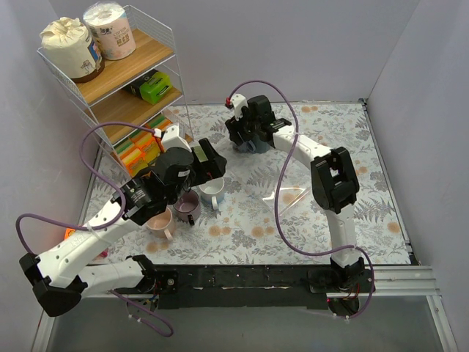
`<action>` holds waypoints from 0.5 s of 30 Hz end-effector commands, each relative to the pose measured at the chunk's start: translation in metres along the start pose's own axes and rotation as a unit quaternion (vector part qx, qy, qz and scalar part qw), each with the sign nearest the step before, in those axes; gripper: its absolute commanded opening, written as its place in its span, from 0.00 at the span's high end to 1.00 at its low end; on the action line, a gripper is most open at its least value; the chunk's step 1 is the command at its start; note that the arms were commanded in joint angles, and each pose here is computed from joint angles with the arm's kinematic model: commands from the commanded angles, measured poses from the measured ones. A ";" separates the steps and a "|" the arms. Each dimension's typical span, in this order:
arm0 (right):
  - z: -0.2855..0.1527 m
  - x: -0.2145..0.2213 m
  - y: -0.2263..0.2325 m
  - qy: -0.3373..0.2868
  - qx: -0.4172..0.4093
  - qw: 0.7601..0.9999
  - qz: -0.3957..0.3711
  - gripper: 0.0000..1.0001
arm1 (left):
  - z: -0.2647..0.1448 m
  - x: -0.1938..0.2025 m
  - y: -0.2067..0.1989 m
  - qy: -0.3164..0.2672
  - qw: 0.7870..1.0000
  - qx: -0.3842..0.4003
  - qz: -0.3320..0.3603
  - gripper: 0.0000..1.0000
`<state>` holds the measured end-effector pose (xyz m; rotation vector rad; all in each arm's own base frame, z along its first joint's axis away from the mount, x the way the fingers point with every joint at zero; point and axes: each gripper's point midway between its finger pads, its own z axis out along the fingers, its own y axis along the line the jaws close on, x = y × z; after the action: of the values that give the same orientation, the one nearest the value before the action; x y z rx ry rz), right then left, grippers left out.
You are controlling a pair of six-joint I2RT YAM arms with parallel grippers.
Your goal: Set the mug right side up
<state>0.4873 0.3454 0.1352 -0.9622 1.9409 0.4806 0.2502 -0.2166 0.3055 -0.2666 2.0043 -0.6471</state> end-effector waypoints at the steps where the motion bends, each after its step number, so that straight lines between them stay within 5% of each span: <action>1: 0.001 -0.018 -0.035 -0.023 0.075 0.997 -0.007 0.33 | -0.001 -0.008 -0.009 -0.006 1.000 0.010 0.007 0.02; 10: 0.003 0.000 -0.045 -0.002 0.086 0.996 0.037 0.32 | 0.003 -0.003 -0.007 0.000 1.000 0.007 0.011 0.02; 15: -0.001 0.017 -0.030 0.005 0.017 0.997 0.072 0.33 | 0.003 0.000 -0.005 0.003 1.000 0.007 0.012 0.02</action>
<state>0.5094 0.3182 0.1227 -0.8246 2.0220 0.3991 0.2542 -0.2224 0.2991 -0.2477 2.0216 -0.6310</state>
